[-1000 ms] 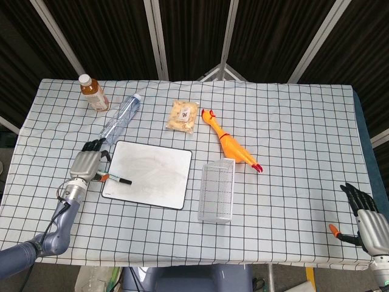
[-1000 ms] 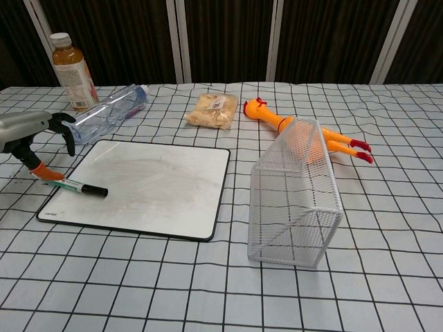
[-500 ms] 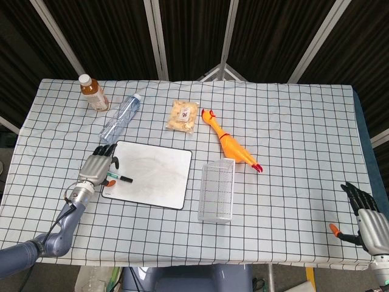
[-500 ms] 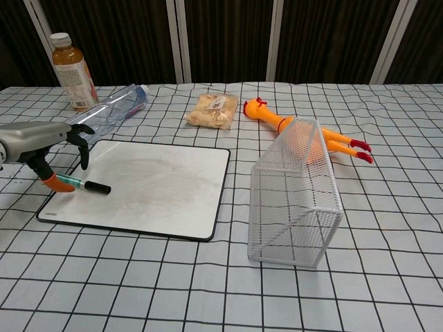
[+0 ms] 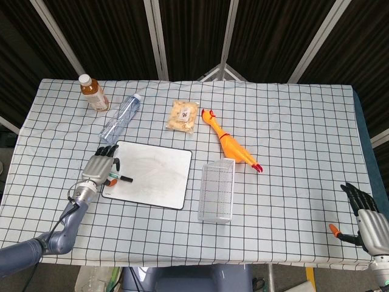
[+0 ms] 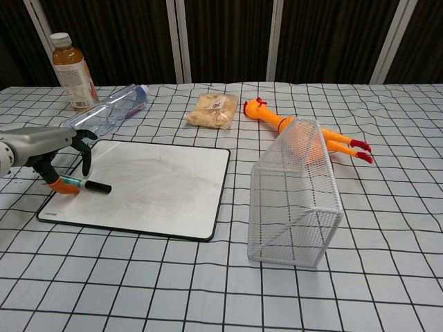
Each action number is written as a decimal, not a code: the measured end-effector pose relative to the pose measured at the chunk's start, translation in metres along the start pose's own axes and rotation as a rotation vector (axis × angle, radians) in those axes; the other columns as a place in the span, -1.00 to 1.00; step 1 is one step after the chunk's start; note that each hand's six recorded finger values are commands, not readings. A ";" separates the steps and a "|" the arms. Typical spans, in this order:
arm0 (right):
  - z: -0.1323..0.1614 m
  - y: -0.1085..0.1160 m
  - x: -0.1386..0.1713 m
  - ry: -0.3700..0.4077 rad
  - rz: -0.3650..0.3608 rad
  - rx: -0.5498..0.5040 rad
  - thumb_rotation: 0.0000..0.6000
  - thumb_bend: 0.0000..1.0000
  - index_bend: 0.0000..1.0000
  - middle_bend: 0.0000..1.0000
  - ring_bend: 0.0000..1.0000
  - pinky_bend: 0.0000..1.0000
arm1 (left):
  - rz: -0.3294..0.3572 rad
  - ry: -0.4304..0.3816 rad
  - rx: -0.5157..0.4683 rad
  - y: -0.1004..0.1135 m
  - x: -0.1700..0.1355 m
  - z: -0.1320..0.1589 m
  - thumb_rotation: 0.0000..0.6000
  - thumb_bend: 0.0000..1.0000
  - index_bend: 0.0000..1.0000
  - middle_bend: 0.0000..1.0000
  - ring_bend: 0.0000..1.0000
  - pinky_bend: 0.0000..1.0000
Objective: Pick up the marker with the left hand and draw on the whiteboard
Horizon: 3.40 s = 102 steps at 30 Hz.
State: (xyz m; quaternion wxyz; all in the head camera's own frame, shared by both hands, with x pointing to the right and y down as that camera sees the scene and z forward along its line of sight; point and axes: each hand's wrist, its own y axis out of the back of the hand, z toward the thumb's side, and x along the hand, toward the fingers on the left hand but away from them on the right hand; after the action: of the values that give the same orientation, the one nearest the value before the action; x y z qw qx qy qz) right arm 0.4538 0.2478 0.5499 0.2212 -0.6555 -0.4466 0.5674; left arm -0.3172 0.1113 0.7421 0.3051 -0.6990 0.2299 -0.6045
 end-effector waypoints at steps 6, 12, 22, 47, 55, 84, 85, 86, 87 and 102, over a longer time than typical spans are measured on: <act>0.000 0.000 0.000 0.000 -0.002 -0.002 1.00 -0.46 -1.00 -1.00 -1.00 -1.00 | -0.005 0.003 -0.015 -0.001 0.000 0.001 1.00 0.15 0.32 -0.93 -1.00 -1.00; 0.000 0.001 0.000 0.000 -0.006 -0.004 1.00 -0.46 -1.00 -1.00 -1.00 -1.00 | 0.025 0.007 -0.065 0.009 -0.001 0.002 1.00 0.17 0.34 -0.91 -1.00 -1.00; 0.001 0.001 -0.001 0.002 -0.006 -0.006 1.00 -0.46 -1.00 -1.00 -1.00 -1.00 | 0.109 -0.015 -0.292 0.033 -0.005 0.016 1.00 0.16 0.36 -0.86 -1.00 -1.00; -0.002 0.002 -0.003 -0.004 -0.002 -0.016 1.00 -0.46 -1.00 -1.00 -1.00 -1.00 | 0.132 -0.307 -0.922 0.025 0.002 0.121 1.00 0.16 0.44 -0.70 -1.00 -0.93; -0.001 0.001 -0.003 -0.005 -0.001 -0.017 1.00 -0.46 -1.00 -1.00 -1.00 -1.00 | 0.106 -0.327 -0.946 0.016 0.006 0.129 1.00 0.16 0.44 -0.69 -1.00 -0.93; -0.003 0.001 -0.003 -0.017 0.000 -0.017 1.00 -0.46 -1.00 -1.00 -1.00 -1.00 | 0.145 -0.251 -0.787 0.007 0.031 0.078 1.00 0.16 0.46 -0.67 -1.00 -0.93; -0.003 0.001 -0.003 -0.016 -0.001 -0.016 1.00 -0.46 -1.00 -1.00 -1.00 -1.00 | 0.152 -0.246 -0.792 0.009 0.031 0.075 1.00 0.16 0.46 -0.67 -1.00 -0.93; -0.003 0.001 -0.004 -0.015 0.000 -0.017 1.00 -0.46 -1.00 -1.00 -1.00 -1.00 | 0.160 -0.243 -0.803 0.011 0.032 0.072 1.00 0.16 0.46 -0.67 -1.00 -0.93; -0.002 0.001 -0.004 -0.015 0.000 -0.017 1.00 -0.46 -1.00 -1.00 -1.00 -1.00 | 0.171 -0.241 -0.823 0.014 0.032 0.069 1.00 0.15 0.46 -0.67 -1.00 -0.93; 0.001 0.001 -0.004 -0.004 0.002 -0.023 1.00 -0.46 -1.00 -1.00 -1.00 -1.00 | 0.238 -0.295 -1.023 0.067 0.028 0.089 1.00 0.15 0.46 -0.67 -1.00 -0.93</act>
State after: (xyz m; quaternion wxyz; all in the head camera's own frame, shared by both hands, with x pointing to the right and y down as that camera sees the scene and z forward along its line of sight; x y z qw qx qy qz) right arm 0.4532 0.2442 0.5510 0.2120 -0.6575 -0.4527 0.5637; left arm -0.2213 0.0577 0.7069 0.0215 -0.8047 0.5271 -0.2723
